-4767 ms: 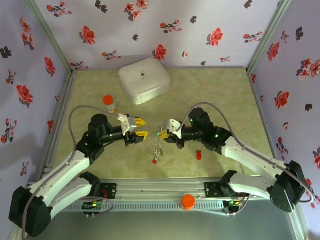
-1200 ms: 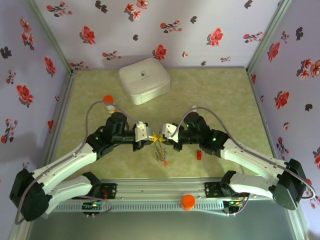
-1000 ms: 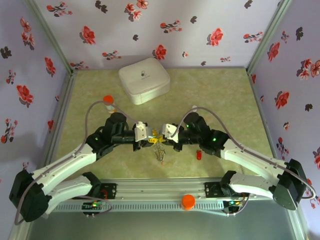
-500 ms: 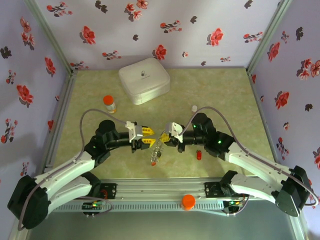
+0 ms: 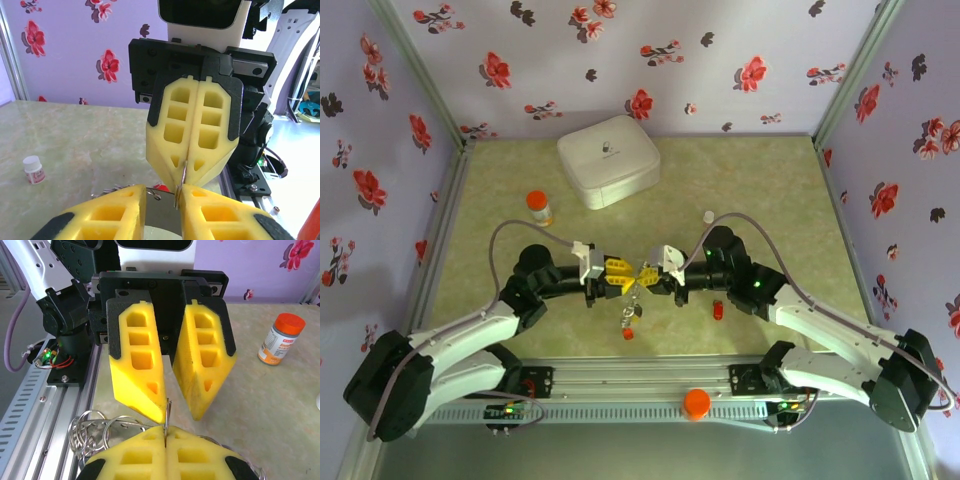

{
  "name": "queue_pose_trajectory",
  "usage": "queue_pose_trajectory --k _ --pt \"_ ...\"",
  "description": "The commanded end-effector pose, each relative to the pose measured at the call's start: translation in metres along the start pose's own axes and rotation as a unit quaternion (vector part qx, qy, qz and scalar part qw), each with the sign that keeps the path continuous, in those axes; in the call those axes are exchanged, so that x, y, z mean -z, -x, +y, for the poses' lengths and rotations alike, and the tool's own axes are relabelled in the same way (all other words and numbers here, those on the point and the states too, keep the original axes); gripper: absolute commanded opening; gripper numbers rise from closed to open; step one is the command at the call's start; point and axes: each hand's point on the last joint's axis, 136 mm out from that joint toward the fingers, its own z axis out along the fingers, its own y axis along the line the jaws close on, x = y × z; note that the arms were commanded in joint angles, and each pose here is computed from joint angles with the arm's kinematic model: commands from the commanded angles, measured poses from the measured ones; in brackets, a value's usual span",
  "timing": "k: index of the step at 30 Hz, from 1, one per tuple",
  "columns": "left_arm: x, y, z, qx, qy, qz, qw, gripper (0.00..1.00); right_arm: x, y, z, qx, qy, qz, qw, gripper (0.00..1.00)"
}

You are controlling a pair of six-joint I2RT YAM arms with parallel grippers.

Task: Put the keys on the keyring

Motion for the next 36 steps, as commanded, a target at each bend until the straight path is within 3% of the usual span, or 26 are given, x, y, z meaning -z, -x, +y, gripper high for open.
queue_pose_trajectory --k 1,19,22,24,26,29,33,34,36 --pt "0.001 0.012 -0.003 -0.030 -0.007 -0.008 0.999 0.21 0.002 0.025 0.001 0.013 0.013 -0.039 0.999 0.00" --pt "-0.001 0.018 -0.005 -0.051 -0.009 -0.012 0.999 0.00 -0.010 0.029 -0.003 -0.007 0.018 -0.044 0.999 0.00" --pt "0.000 0.016 0.002 -0.057 0.015 0.002 0.998 0.00 -0.004 0.015 -0.025 -0.021 -0.063 -0.015 0.998 0.31" --pt "0.001 0.013 0.010 -0.061 0.043 0.020 0.997 0.00 0.003 0.001 -0.039 -0.035 -0.120 0.007 0.992 0.39" --pt "0.002 0.008 0.018 -0.070 0.073 0.043 0.994 0.00 0.015 -0.009 -0.051 -0.069 -0.175 0.016 0.982 0.40" --pt "0.005 0.001 0.032 -0.060 0.116 0.081 0.988 0.00 0.045 -0.029 -0.073 -0.186 -0.290 0.007 0.939 0.46" --pt "0.004 -0.004 0.045 -0.036 0.150 0.104 0.983 0.00 0.104 -0.097 -0.086 -0.390 -0.466 0.044 0.793 0.44" --pt "0.003 -0.004 0.048 -0.033 0.155 0.104 0.982 0.00 0.109 -0.113 -0.079 -0.432 -0.475 0.060 0.764 0.44" --pt "-0.001 -0.004 0.050 -0.029 0.158 0.104 0.981 0.00 0.109 -0.134 -0.062 -0.478 -0.466 0.102 0.738 0.44"
